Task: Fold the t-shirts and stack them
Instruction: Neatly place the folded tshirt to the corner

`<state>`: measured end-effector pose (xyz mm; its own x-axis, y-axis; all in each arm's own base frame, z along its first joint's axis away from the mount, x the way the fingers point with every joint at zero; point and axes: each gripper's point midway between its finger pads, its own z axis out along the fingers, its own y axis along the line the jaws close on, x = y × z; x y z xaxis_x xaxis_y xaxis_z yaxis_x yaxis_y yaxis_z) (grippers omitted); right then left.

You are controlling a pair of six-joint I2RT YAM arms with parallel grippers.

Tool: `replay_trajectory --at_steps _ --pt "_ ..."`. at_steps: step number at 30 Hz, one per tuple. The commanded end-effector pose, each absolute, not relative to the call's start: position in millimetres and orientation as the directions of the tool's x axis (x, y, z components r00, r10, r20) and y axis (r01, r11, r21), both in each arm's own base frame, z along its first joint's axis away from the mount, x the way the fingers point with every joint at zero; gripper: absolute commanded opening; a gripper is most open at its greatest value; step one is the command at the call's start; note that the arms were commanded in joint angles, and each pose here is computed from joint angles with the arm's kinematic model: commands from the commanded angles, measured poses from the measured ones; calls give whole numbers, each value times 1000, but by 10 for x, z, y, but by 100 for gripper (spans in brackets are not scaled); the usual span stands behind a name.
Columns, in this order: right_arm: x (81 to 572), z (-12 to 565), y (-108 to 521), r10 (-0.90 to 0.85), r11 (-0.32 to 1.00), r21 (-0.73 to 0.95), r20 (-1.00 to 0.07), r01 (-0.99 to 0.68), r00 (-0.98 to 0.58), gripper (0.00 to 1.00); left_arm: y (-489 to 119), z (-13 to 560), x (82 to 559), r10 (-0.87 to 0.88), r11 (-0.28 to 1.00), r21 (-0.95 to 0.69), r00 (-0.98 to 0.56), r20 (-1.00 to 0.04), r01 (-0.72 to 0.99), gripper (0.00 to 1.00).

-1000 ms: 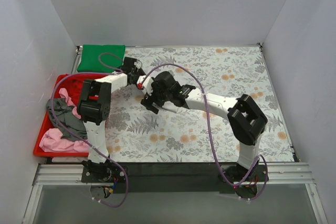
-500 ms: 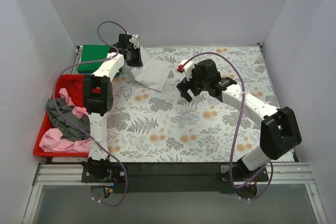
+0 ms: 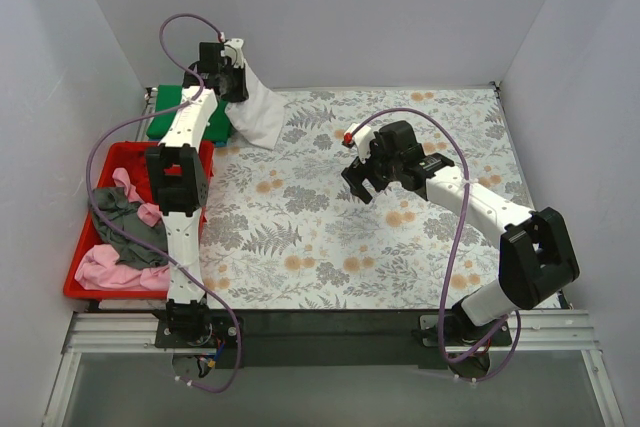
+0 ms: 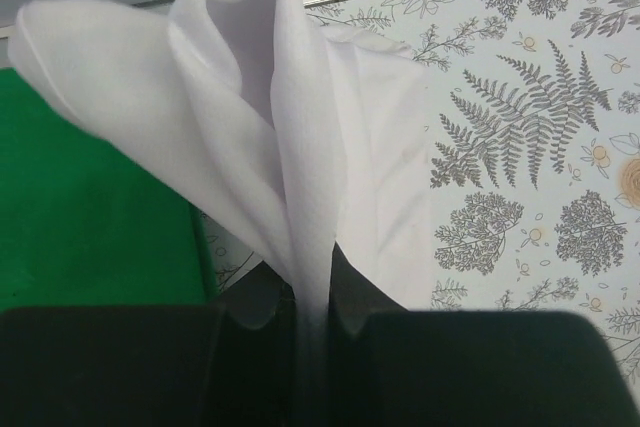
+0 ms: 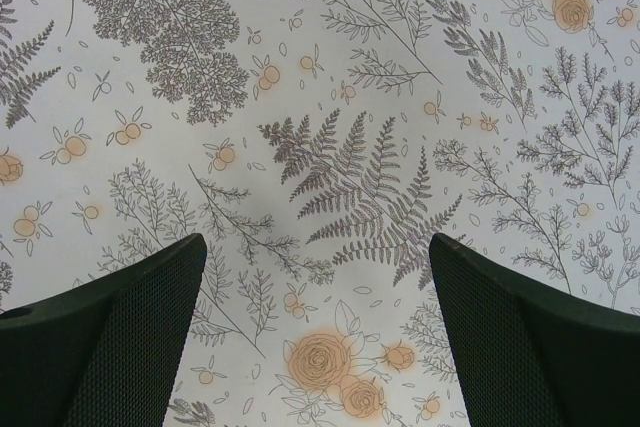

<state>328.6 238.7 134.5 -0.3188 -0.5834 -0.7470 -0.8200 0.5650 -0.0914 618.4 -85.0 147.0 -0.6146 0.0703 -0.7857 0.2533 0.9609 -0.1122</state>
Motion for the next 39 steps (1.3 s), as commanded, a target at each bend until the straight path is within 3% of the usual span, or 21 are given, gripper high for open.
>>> replay_trajectory --at_steps 1,23,39 --pt "3292 1446 2359 -576 566 -116 -764 -816 -290 99 -823 2189 6175 115 957 -36 -490 -864 289 0" --pt "3333 1433 2382 -589 561 -112 -750 -821 -300 98 -507 2940 6027 133 952 19 -358 -924 306 0" --pt "3322 1332 2374 -602 558 -100 -733 -824 -318 98 51 2554 6138 99 952 -35 -414 -905 304 0"
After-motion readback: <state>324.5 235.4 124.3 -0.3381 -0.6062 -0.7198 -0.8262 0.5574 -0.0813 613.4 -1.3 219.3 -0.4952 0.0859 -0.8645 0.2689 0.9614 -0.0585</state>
